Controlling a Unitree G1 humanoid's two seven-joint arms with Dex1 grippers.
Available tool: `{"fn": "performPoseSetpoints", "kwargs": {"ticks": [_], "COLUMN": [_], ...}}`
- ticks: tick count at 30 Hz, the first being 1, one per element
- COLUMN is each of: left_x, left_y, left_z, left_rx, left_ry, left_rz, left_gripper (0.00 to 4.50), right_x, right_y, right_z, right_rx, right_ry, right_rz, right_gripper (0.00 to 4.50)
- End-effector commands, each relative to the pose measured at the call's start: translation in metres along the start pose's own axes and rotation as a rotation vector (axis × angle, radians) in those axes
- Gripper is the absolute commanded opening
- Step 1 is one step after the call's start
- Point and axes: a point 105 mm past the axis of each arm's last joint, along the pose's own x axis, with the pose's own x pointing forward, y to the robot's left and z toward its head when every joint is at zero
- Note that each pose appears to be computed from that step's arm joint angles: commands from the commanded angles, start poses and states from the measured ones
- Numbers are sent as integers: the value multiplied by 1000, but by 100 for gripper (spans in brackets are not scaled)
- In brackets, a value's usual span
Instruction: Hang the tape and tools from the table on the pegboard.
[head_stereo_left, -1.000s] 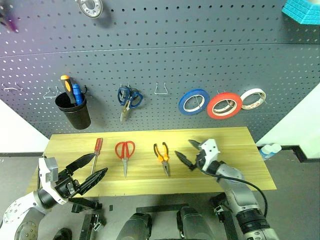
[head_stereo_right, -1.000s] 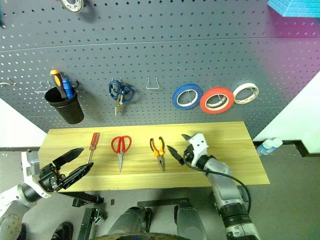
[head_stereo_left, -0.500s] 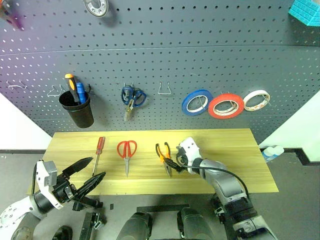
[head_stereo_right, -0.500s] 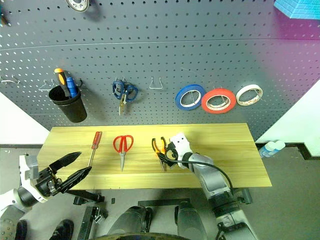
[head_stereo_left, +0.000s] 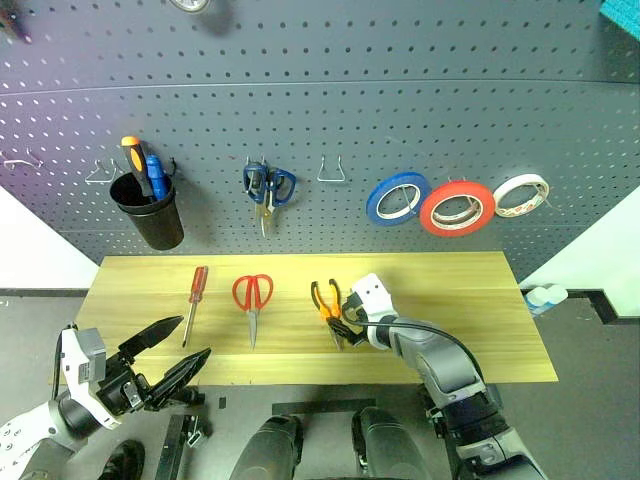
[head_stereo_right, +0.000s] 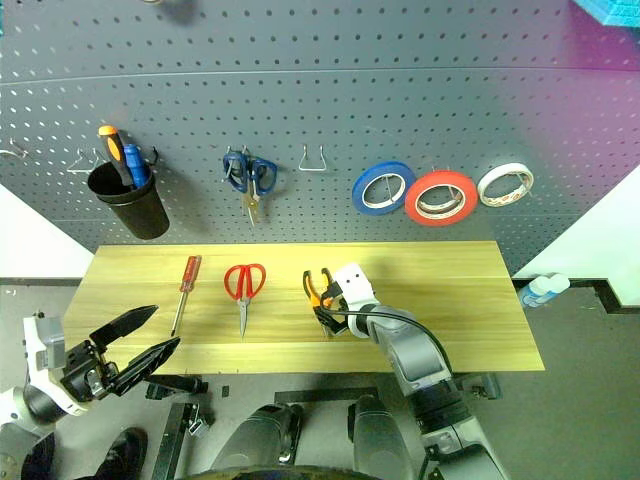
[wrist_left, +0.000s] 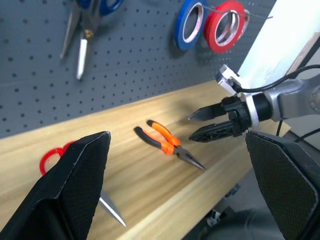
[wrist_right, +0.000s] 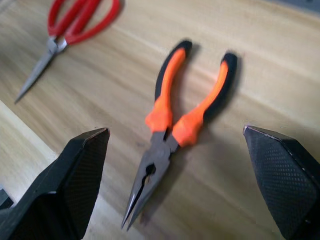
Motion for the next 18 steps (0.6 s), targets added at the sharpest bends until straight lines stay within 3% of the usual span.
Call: {"fn": "performPoseSetpoints", "kwargs": {"ticks": [1, 18], "left_x": [-4, 1], "left_y": [-4, -7], "left_z": [11, 16], "left_rx": [38, 49], "left_ry": [-25, -49], "left_rz": [12, 22], "left_gripper": [450, 450], "right_x": [-3, 24], "right_y": [11, 20], "right_z": [8, 24], "right_rx": [0, 64], "right_ry": [-27, -24], "right_rz": [3, -71], "right_gripper": [449, 449]}}
